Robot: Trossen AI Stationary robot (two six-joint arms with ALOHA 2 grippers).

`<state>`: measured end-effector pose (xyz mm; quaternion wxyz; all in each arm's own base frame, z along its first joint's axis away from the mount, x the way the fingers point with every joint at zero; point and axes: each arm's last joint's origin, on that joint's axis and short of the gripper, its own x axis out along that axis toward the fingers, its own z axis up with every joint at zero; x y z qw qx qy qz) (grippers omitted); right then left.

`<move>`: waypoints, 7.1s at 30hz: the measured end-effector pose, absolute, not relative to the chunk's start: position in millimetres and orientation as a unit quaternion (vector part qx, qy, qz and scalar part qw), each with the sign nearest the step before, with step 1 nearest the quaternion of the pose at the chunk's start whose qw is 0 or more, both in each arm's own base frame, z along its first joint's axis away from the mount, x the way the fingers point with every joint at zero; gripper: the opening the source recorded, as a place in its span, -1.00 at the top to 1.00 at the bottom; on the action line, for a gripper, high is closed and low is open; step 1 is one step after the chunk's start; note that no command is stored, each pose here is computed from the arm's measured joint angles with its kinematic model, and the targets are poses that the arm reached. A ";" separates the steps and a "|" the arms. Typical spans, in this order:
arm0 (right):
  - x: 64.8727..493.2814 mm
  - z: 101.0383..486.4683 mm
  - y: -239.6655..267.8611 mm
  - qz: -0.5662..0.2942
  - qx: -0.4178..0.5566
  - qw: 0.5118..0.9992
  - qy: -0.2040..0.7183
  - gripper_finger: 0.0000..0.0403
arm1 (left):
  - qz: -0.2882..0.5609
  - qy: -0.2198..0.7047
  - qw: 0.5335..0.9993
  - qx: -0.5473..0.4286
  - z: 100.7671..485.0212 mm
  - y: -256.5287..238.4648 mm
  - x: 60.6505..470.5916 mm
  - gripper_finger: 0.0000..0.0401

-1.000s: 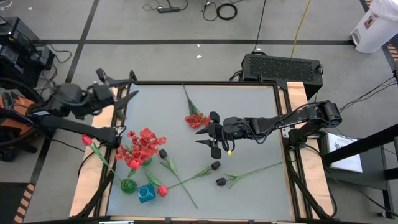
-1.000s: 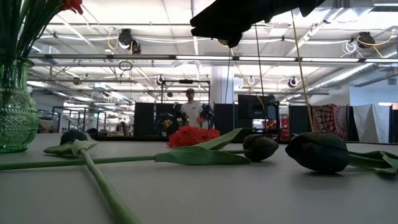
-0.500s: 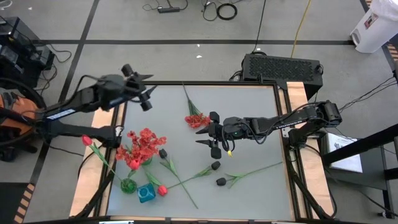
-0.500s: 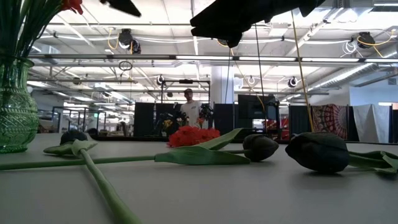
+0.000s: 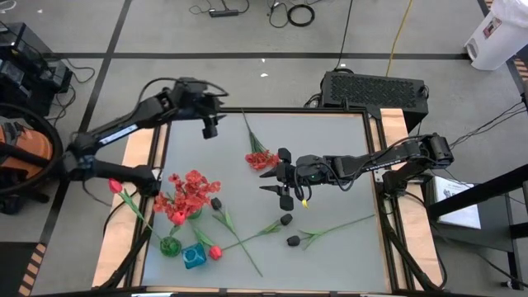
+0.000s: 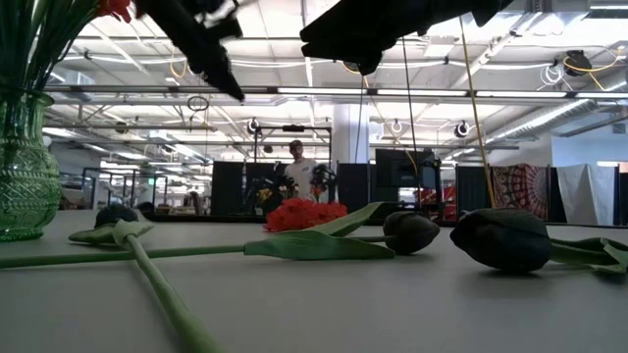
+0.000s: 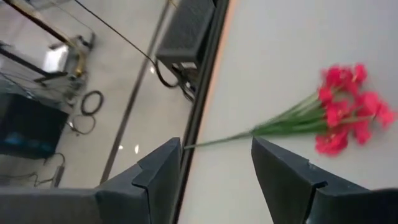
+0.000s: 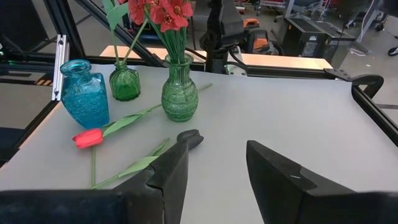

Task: Sort flowers into vase by color
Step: Put the orange flowers into the top green vase

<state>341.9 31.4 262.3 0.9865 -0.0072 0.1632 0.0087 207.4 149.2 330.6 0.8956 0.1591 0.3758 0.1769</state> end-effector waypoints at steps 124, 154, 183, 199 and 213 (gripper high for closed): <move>341.9 262.1 31.3 0.009 -0.007 0.986 0.164 0.23 | -0.068 0.553 0.695 0.455 133.9 183.5 350.0 0.22; 341.8 262.1 31.3 0.009 -0.007 0.986 0.165 0.23 | -0.070 0.499 0.731 0.460 138.1 183.9 357.7 0.22; 341.8 262.0 31.4 0.009 -0.007 0.986 0.165 0.23 | -0.065 0.526 0.702 0.476 136.6 168.7 362.3 0.99; 341.8 262.1 31.4 0.009 -0.007 0.986 0.164 0.23 | 0.013 0.545 0.731 0.411 194.6 154.4 340.0 1.00; 341.9 262.1 31.3 0.009 -0.007 0.986 0.164 0.23 | 0.069 0.516 0.770 0.370 286.3 128.6 280.0 1.00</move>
